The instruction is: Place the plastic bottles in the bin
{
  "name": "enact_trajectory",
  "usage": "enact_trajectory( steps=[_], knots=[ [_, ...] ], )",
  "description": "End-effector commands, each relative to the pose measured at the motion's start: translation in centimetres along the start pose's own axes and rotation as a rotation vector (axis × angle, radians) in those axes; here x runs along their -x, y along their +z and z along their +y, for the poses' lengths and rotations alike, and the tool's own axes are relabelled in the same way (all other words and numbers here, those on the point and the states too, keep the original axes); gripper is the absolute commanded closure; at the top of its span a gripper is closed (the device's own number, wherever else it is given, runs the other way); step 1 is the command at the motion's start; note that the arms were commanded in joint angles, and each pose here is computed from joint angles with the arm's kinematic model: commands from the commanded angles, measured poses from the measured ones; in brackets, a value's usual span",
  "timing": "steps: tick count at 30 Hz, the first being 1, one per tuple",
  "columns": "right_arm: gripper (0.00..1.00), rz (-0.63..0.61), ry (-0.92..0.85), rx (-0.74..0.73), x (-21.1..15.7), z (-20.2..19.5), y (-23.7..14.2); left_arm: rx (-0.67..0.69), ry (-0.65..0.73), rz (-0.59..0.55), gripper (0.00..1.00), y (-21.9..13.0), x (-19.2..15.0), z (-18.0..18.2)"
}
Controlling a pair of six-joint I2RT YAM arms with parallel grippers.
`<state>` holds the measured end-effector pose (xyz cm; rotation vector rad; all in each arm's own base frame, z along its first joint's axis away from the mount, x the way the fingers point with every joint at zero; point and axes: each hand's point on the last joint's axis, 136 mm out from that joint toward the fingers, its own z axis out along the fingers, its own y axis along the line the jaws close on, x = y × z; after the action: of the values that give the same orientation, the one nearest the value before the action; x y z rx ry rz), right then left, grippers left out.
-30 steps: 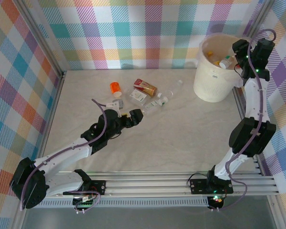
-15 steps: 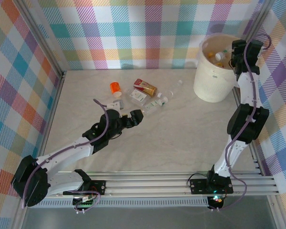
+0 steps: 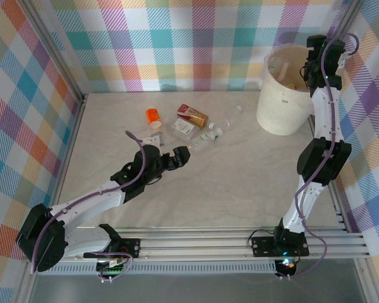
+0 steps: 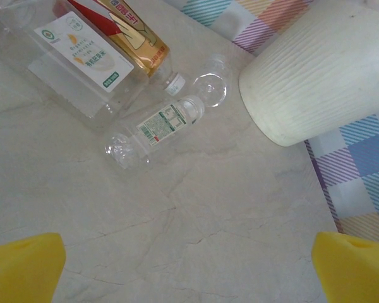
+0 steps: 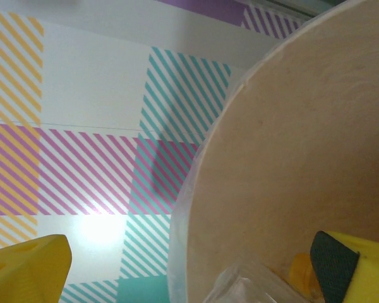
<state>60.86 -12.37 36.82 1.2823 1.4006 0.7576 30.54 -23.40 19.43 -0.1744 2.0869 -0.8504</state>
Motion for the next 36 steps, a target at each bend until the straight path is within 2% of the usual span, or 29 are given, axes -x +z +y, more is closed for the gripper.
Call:
enact_trajectory(
  steps=[1, 9, 17, 20, 23, 28, 31, 36],
  knots=[
    [0.02, -0.024, -0.040, 0.001, 0.4, 0.6, -1.1, 0.016, 0.005, -0.023, 0.00, -0.4, 0.5, 0.1],
    [0.00, -0.020, -0.170, 0.020, 0.1, 1.8, -3.0, 0.113, -0.011, -0.040, 0.00, -0.4, 0.8, 1.8],
    [0.00, 0.007, -0.399, 0.080, -1.7, 3.5, -6.5, 0.412, 0.006, -0.049, 0.00, -1.6, 2.0, 6.6],
    [0.00, 0.035, -0.511, 0.117, -2.8, 4.4, -8.2, 0.482, 0.015, -0.049, 0.00, -1.6, 2.8, 7.7],
    [0.00, 0.091, -0.630, 0.165, -4.6, 5.0, -10.1, 0.545, 0.007, -0.007, 0.00, -1.4, 2.8, 9.4],
    [0.00, 0.182, -0.772, 0.253, -7.6, 5.2, -14.2, 0.573, -0.022, 0.035, 0.00, 0.2, 3.6, 11.1],
    [0.00, 0.262, -0.824, 0.333, -9.9, 5.0, -17.3, 0.588, -0.033, 0.060, 0.00, 1.6, 4.4, 12.2],
    [0.00, 0.429, -0.827, 0.452, -14.1, 2.3, -22.4, 0.572, -0.055, 0.140, 0.01, 5.2, 5.5, 14.1]
  ],
)
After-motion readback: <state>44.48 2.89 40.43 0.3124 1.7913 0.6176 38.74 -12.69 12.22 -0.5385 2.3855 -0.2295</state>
